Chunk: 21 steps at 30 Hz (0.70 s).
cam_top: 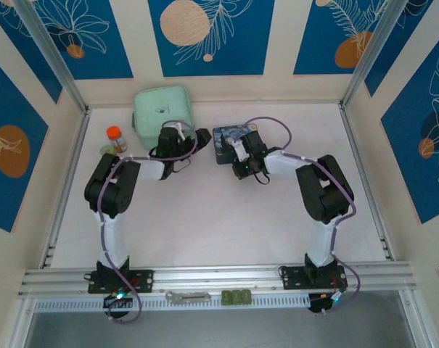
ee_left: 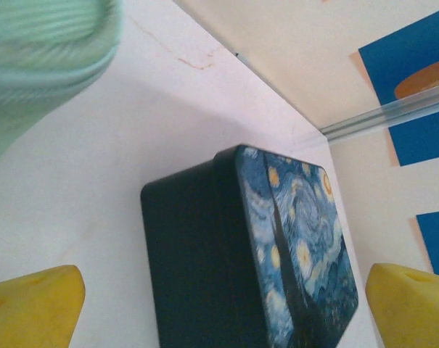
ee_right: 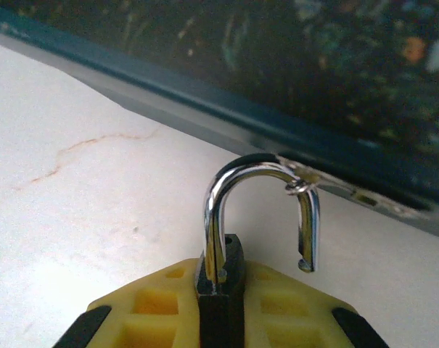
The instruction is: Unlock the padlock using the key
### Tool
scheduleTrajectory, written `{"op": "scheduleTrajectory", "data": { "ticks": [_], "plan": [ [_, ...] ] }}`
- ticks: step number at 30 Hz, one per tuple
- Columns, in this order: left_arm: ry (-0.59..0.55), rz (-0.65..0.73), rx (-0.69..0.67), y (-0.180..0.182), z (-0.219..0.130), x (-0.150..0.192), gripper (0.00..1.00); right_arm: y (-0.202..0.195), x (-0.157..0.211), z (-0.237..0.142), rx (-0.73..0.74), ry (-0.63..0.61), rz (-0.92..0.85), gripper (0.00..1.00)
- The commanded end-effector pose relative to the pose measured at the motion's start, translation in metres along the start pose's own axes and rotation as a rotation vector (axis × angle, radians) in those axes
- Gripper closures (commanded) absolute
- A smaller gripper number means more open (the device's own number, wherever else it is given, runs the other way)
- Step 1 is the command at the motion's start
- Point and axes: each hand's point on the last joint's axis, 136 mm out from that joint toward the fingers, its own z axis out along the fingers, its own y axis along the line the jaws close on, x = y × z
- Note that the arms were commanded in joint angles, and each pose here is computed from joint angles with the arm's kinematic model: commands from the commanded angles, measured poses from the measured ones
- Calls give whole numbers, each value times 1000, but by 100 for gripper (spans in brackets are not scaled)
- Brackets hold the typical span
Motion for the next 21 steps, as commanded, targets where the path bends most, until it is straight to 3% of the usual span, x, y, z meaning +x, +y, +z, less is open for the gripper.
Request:
{"op": "scheduleTrajectory", "data": {
  "ticks": [1, 13, 16, 21],
  "plan": [
    [112, 71, -62, 1, 15, 22, 4, 14, -8, -4, -67, -27, -11, 100],
    [278, 102, -176, 21, 42, 55, 17, 0, -28, 0, 21, 55, -19, 100],
    [303, 140, -217, 25, 44, 53, 19, 7, -29, -3, 18, 81, -125, 100],
    [319, 126, -234, 32, 47, 53, 22, 3, -24, 0, 159, 121, -432, 100]
  ]
}}
